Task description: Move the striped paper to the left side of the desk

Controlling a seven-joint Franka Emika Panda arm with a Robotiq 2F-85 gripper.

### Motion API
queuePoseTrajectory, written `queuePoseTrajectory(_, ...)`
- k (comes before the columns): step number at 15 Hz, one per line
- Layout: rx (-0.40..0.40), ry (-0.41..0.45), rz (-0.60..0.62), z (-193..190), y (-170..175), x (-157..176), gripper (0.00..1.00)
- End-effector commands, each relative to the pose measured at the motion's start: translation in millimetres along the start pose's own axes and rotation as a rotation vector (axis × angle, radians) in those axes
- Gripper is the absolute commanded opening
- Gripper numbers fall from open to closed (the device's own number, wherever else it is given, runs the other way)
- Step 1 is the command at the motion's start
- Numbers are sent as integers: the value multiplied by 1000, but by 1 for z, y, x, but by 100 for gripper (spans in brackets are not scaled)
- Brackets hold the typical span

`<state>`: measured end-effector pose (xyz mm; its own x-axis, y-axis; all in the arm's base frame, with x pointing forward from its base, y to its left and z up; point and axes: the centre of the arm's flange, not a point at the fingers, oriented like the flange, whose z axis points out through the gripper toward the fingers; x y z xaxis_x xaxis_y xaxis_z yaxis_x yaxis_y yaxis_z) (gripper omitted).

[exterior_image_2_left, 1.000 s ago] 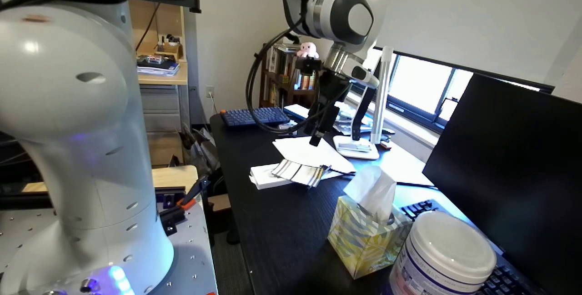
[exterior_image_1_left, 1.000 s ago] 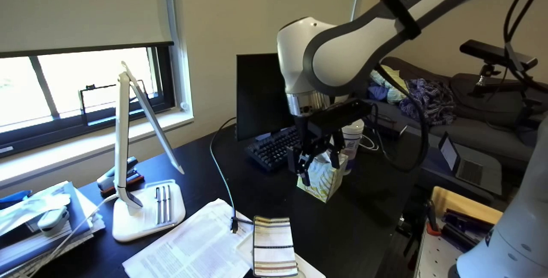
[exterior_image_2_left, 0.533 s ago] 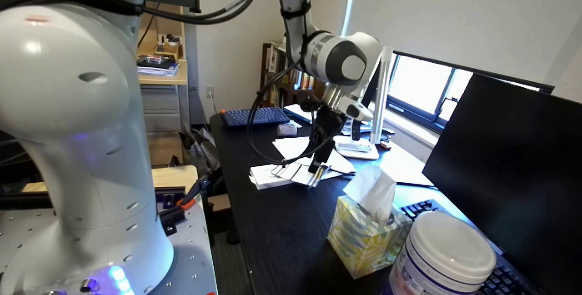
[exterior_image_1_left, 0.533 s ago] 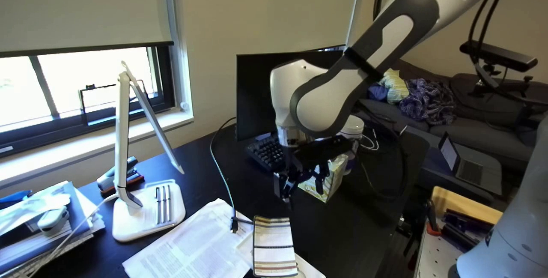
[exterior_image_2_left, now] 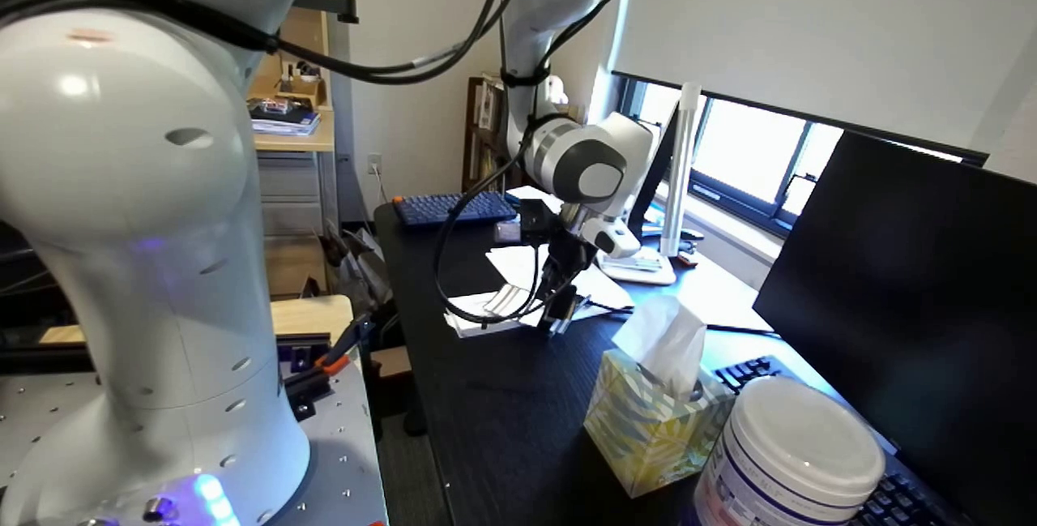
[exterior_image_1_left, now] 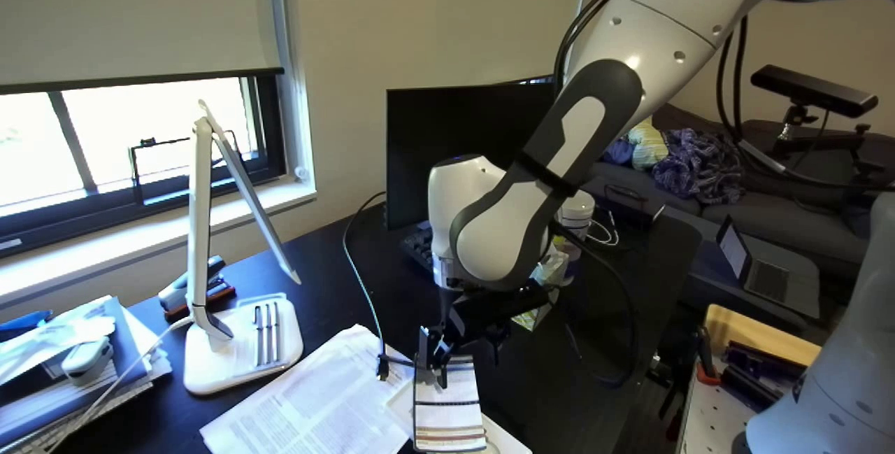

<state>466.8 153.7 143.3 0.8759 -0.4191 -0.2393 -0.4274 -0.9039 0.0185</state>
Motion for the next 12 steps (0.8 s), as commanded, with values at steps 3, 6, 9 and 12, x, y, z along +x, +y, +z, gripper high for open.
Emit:
queuePoseTrajectory(3, 84, 69, -21, 21, -6, 4, 100)
queuePoseTrajectory(6, 128, 84, -24, 26, -7, 4, 100)
queuePoseTrajectory(9, 172, 80, -19, 29, -8, 1, 100)
queuePoseTrajectory(12, 198, 73, -13, 30, -9, -1, 74)
